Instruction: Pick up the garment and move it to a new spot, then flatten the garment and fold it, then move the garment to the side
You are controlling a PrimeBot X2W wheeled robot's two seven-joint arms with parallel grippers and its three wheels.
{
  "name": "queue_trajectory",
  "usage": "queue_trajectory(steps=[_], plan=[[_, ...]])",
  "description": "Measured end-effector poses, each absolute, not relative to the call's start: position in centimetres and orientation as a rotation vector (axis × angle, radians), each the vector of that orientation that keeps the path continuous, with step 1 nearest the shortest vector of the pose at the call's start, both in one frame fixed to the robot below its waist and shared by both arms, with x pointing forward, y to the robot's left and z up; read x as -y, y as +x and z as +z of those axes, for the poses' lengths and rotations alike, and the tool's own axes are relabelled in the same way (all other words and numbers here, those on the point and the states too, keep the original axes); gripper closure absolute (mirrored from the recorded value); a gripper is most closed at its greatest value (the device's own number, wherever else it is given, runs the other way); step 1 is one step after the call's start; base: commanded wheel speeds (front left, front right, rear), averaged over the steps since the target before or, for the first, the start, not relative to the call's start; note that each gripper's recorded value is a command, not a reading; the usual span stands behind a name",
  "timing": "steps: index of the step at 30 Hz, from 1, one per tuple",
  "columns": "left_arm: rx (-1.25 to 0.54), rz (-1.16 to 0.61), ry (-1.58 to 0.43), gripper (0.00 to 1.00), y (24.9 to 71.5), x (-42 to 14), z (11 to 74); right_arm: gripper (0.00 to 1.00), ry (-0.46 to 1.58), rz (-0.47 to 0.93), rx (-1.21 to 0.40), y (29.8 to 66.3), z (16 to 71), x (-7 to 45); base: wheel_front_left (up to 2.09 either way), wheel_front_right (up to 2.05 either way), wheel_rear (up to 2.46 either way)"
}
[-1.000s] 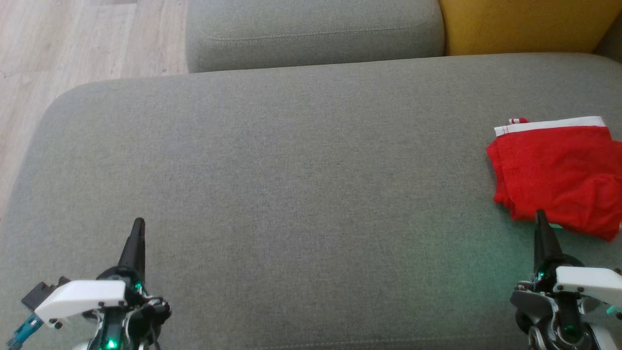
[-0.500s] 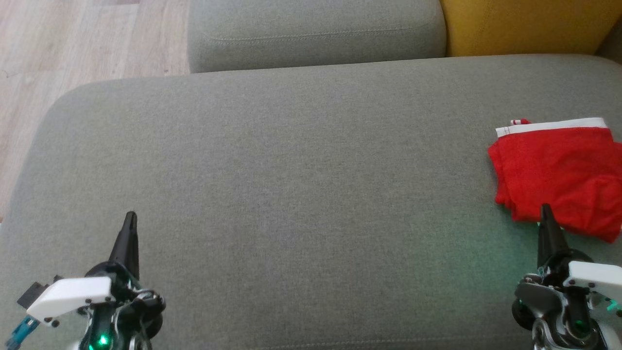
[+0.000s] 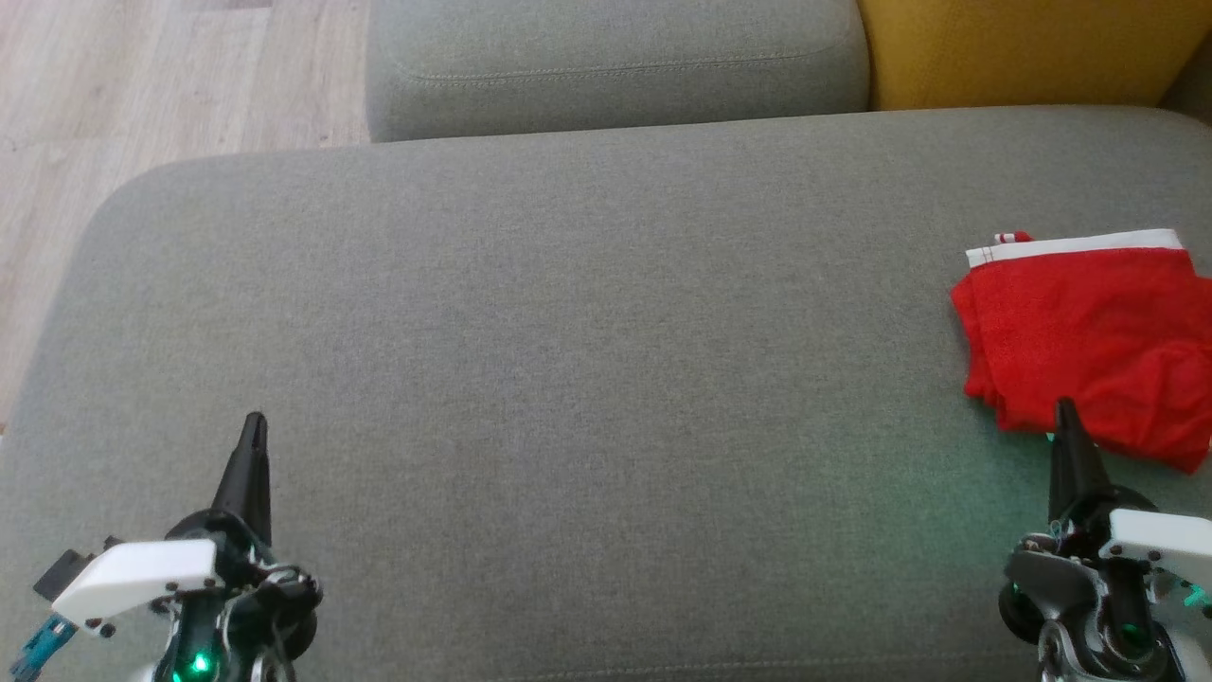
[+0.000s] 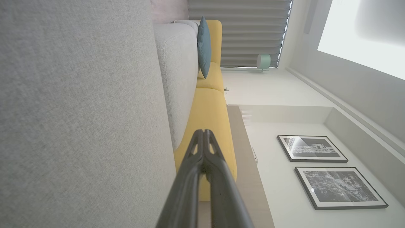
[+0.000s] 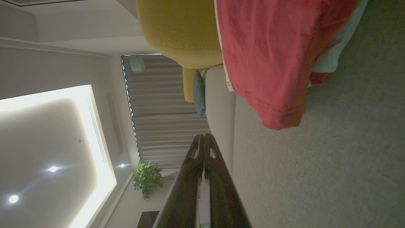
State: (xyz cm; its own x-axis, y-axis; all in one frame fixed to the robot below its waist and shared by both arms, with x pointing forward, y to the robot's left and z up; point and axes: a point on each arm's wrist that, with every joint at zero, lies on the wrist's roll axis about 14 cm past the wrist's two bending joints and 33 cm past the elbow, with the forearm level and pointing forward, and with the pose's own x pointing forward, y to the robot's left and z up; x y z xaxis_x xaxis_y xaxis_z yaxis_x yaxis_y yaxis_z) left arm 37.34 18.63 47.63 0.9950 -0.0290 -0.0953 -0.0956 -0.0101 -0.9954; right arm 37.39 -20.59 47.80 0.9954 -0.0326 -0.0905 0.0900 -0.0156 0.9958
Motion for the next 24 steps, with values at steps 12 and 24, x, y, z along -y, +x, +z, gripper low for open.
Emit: queue_trajectory(steps=[12, 24], plan=[[-0.1, 0.051, -1.582, 1.0, 37.34, -18.6, 47.63, 1.0, 1.585, -0.093, -0.049, 37.38, 47.8, 20.55, 0.0, 0.0, 0.0], [-0.1, 0.05, -1.584, 1.0, 37.34, -18.62, 47.64, 1.0, 1.585, -0.095, -0.048, 37.37, 47.79, 20.6, 0.0, 0.0, 0.0]])
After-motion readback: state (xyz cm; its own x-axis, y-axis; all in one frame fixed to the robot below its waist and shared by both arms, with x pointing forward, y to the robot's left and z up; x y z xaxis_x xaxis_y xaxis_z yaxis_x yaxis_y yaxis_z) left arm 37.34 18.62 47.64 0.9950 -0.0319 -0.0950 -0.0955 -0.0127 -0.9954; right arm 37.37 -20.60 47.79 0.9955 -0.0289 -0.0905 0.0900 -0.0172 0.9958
